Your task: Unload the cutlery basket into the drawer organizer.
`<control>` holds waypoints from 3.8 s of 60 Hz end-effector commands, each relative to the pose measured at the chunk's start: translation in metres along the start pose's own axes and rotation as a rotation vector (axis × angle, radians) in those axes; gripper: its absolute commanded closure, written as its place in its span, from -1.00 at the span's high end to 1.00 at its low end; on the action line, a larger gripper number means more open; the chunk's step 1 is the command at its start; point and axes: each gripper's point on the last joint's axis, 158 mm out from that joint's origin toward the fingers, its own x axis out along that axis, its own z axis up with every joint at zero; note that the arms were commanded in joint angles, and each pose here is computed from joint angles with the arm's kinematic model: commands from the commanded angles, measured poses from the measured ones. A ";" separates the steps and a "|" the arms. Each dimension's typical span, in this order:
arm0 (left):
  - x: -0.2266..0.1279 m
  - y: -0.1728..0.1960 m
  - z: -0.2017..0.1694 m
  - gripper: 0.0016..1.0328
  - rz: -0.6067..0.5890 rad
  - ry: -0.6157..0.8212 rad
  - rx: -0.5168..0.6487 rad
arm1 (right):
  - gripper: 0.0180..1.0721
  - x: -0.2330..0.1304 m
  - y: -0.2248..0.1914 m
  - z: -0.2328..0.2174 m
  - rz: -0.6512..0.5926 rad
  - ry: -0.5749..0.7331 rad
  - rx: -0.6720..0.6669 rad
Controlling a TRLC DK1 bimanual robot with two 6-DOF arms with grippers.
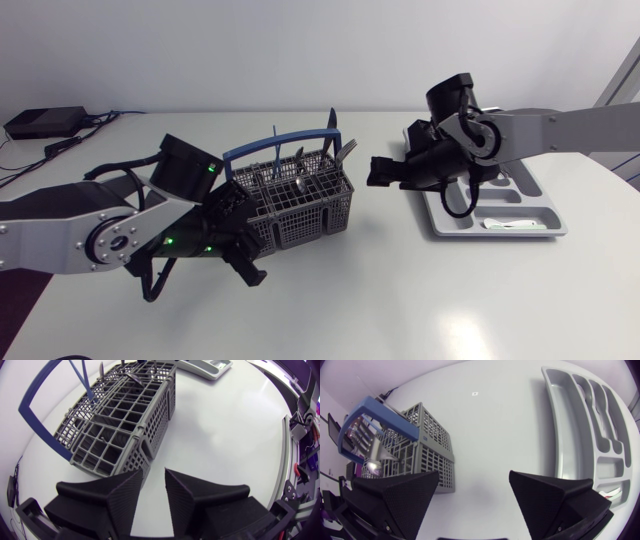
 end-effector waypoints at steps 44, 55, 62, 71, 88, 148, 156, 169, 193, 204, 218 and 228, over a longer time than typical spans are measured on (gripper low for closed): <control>-0.018 0.087 -0.016 0.07 0.122 -0.044 -0.027 | 0.91 0.011 0.065 -0.043 0.078 0.082 -0.021; -0.053 0.040 0.047 0.22 -0.066 -0.122 -0.162 | 0.91 -0.009 0.046 -0.042 0.069 0.047 -0.009; -0.058 0.030 0.077 0.28 -0.123 -0.161 -0.247 | 0.91 -0.019 0.035 -0.042 0.068 0.035 0.014; -0.045 0.027 0.095 0.28 -0.145 -0.186 -0.309 | 0.91 -0.027 0.029 -0.040 0.069 0.020 0.030; -0.023 0.040 0.093 0.36 -0.122 -0.169 -0.398 | 0.91 -0.027 0.027 -0.043 0.066 0.029 0.044; 0.026 0.075 0.100 -0.11 -0.041 -0.207 -0.470 | 0.91 -0.030 0.028 -0.049 0.068 0.033 0.060; 0.029 0.075 0.103 -0.19 -0.042 -0.218 -0.471 | 0.91 -0.029 0.028 -0.051 0.067 0.036 0.058; 0.032 0.075 0.108 -0.41 -0.046 -0.240 -0.482 | 0.91 -0.029 0.028 -0.053 0.068 0.036 0.052; 0.039 0.070 0.107 -0.75 -0.068 -0.235 -0.501 | 0.91 -0.030 0.023 -0.057 0.061 0.040 0.047; 0.039 0.069 0.105 -0.86 -0.091 -0.234 -0.516 | 0.91 -0.029 0.022 -0.060 0.060 0.044 0.047; 0.032 0.067 0.107 -0.89 -0.116 -0.255 -0.534 | 0.91 -0.029 0.023 -0.062 0.060 0.048 0.045; 0.019 0.068 0.110 -0.89 -0.129 -0.285 -0.534 | 0.91 -0.030 0.024 -0.061 0.064 0.044 0.043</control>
